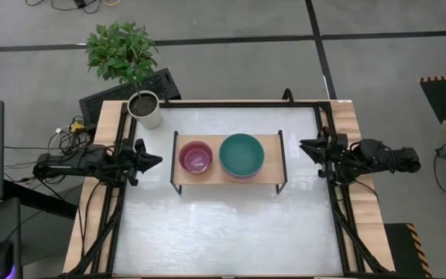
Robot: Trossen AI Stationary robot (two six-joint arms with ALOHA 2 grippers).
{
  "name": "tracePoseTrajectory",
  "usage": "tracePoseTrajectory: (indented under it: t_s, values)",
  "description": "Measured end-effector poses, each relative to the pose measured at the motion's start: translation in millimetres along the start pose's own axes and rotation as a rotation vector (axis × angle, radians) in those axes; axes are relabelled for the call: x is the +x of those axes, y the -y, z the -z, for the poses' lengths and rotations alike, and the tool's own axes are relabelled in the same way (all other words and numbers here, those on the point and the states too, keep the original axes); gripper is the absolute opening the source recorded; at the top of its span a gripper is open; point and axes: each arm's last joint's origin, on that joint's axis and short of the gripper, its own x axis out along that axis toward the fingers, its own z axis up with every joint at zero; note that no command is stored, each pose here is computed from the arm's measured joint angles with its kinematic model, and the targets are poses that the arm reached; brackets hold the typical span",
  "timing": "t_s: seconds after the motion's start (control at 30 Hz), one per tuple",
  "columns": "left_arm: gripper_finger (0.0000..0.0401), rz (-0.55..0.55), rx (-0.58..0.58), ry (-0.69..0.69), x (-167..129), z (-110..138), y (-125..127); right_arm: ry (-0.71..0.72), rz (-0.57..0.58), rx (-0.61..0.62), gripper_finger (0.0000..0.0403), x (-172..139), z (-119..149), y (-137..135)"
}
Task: Place and stack bowls onto a shelf
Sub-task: Return to Home Position
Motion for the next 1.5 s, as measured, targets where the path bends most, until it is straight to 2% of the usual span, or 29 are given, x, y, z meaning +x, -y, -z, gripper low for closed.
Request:
tracePoseTrajectory:
  t_s: [0.17, 0.4, 0.63, 0.9, 1.17, 1.5]
  values:
    - [0.0000, 0.002, 0.031, -0.024, 2.1, 7.5, -2.9, -0.014, 0.022, -0.004, 0.0113, 2.5, 12.7, 2.9]
    - [0.0000, 0.042, 0.016, -0.079, 4.4, 17.7, -5.5, -0.031, 0.060, -0.015, 0.0113, 4.8, 26.2, 7.3]
    - [0.0000, -0.011, 0.071, -0.060, 4.4, 17.6, -7.2, -0.027, 0.055, -0.026, 0.0113, 6.1, 27.9, 10.4]
    - [0.0000, -0.036, 0.101, -0.107, 4.1, 22.3, -9.8, 0.014, 0.091, -0.020, 0.0113, 9.1, 56.9, 19.9]
    - [0.0000, -0.091, 0.162, -0.133, 3.4, 25.7, -12.9, 0.020, 0.096, -0.003, 0.0113, 9.5, 56.8, 22.3]
    - [0.0000, -0.176, 0.160, -0.191, 2.5, 35.1, -19.5, 0.027, 0.115, 0.008, 0.0113, 9.7, 56.3, 24.1]
